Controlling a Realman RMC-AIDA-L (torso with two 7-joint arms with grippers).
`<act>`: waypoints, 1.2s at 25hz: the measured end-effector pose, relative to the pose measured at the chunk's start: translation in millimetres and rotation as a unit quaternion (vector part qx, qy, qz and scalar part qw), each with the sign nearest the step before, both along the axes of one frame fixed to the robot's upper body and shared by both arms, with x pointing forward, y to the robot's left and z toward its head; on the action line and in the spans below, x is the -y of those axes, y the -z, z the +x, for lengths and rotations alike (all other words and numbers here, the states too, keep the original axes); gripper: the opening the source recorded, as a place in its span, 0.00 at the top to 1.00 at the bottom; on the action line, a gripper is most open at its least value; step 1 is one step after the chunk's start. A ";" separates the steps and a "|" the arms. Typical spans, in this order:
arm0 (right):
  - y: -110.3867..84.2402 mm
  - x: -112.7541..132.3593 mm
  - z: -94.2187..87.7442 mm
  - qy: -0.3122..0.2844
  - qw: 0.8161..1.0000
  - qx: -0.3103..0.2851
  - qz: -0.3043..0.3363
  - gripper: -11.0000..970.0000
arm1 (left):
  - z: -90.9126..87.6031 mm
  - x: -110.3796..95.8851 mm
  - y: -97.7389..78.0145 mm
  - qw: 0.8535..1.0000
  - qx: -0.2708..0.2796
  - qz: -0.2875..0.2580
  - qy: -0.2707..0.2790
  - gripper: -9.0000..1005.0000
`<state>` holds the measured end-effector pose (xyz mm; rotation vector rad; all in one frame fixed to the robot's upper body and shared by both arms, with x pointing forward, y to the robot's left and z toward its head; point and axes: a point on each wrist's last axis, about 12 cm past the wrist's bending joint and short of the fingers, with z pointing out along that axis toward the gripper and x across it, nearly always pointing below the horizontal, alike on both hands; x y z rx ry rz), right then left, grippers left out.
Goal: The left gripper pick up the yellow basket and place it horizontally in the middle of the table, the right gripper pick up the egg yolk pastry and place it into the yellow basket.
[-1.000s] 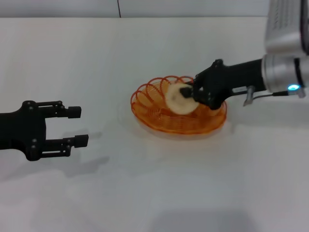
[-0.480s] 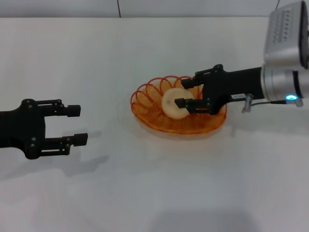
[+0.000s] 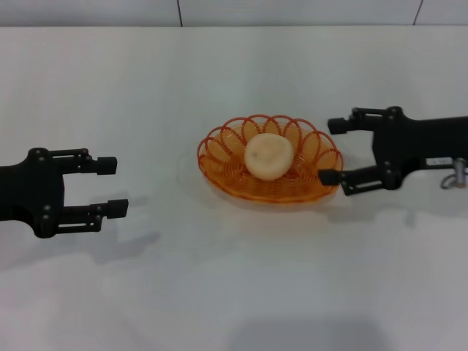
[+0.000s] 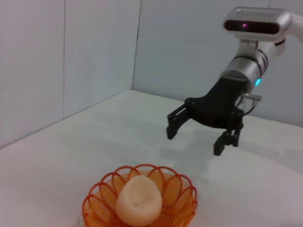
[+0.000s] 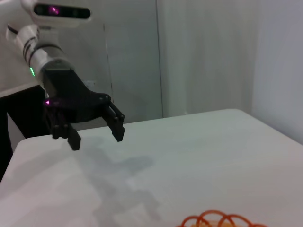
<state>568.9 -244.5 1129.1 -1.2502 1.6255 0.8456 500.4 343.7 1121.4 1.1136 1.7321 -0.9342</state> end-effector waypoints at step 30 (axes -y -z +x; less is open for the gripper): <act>13.4 30.1 -25.6 -0.029 0.999 -0.016 -0.037 0.09 | 2.4 -10.6 -6.5 1.000 0.012 0.020 -0.004 0.31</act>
